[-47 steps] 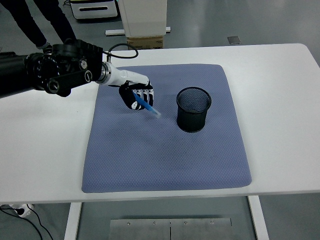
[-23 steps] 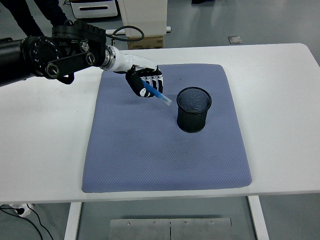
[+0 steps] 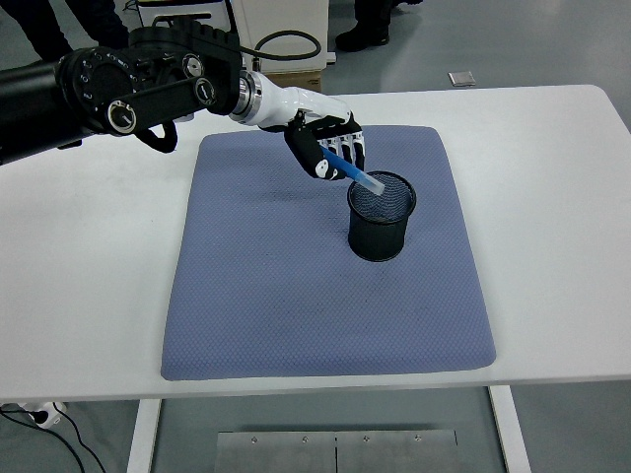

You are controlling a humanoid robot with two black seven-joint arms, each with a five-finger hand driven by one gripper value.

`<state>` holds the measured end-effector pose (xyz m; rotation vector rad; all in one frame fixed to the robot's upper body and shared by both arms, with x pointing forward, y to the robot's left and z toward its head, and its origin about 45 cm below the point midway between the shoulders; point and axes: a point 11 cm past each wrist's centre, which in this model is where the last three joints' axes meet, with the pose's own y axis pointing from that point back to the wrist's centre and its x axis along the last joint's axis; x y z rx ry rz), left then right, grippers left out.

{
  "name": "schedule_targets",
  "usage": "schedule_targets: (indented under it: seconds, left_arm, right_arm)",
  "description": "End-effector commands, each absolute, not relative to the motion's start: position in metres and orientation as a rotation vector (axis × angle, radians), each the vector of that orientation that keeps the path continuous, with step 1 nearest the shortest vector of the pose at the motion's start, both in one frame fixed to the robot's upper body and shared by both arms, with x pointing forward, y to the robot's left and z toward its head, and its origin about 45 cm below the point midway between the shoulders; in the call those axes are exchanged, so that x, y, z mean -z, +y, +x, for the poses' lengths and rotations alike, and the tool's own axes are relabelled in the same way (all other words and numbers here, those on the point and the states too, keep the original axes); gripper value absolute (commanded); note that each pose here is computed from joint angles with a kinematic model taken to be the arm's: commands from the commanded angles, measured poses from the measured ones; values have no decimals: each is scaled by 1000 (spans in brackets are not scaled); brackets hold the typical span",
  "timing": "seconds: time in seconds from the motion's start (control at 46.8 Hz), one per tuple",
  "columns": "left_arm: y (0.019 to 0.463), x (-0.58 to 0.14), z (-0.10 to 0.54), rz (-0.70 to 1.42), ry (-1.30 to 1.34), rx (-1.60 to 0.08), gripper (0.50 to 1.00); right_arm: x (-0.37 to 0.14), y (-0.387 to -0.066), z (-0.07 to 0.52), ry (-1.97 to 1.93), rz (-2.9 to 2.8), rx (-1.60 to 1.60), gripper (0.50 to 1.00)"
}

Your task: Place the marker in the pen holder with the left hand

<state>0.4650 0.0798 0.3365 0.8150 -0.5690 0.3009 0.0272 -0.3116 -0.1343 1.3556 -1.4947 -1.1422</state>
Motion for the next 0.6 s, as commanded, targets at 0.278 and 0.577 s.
schedule_targets:
  seconds: [0.278, 0.577]
  left_arm:
    - [52, -337, 455, 745, -496, -292, 500]
    - [32, -334, 446, 670, -404, -297, 500]
  right_arm:
    - [134, -312, 27, -1495, 1356, 1143, 1000]
    - [134, -312, 27, -1495, 1356, 1143, 1000]
